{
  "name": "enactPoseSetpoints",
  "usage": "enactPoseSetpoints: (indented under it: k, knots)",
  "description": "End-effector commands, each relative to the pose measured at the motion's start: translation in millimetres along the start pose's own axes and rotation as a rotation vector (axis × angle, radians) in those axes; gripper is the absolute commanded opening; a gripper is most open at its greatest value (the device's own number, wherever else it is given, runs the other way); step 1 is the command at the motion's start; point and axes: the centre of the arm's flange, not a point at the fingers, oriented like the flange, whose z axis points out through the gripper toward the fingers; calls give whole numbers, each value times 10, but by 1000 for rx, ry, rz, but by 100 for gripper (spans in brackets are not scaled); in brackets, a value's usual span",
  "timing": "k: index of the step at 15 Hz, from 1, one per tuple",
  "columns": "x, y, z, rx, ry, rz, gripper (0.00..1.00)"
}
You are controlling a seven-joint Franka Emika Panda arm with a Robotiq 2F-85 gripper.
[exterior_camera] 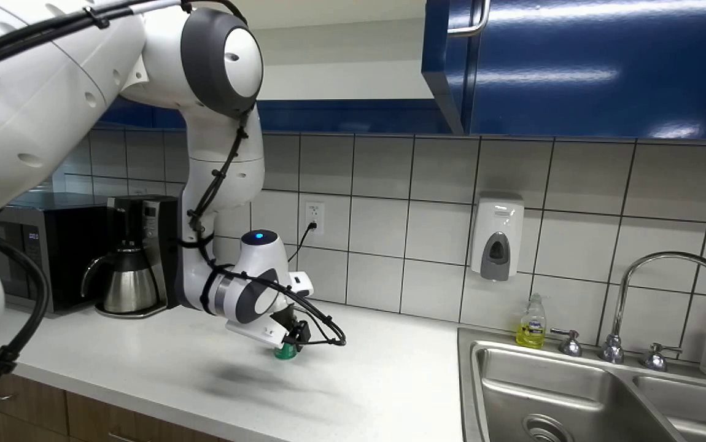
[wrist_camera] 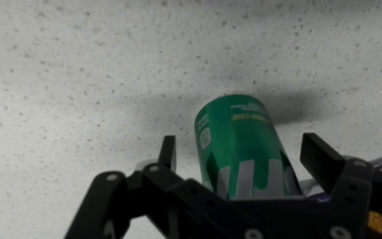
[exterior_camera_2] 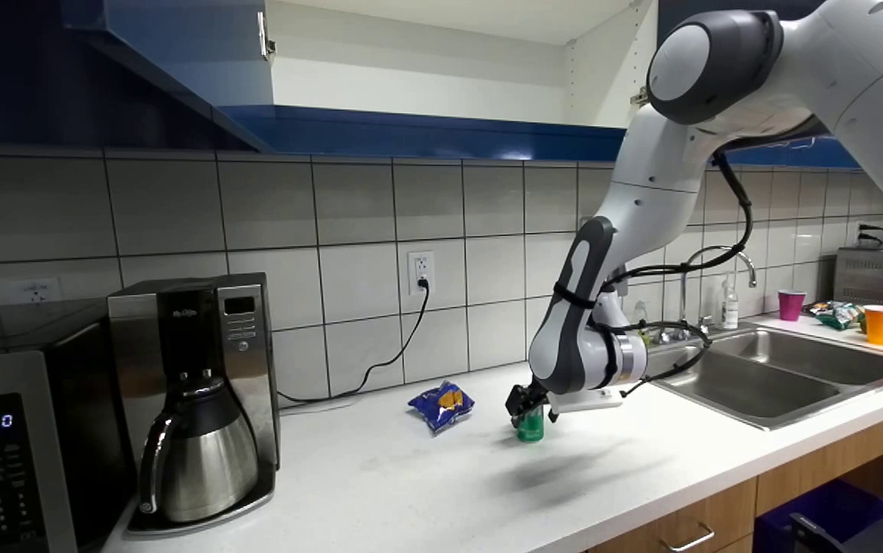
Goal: Pick up the can drink from the top cabinet and put it on the kitchen unit base top
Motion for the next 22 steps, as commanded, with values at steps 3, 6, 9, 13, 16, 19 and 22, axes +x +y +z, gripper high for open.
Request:
enactPoseSetpoints:
  k: [3,6,9,13,16,19,22]
  knots:
    - [-16,37,-30,-3,-15,11,100]
    - [-67,55,-67,-3,-50,9,100]
    - [-176,57,-65,-12,-101,7,100]
    - [-287,38,-170,-24,-151,-10,100]
    - [-336,16,-318,-36,-178,-32,100]
    - [-360,-19,-533,-36,-198,-52,100]
    - [-370,-37,-750,-36,-218,-59,100]
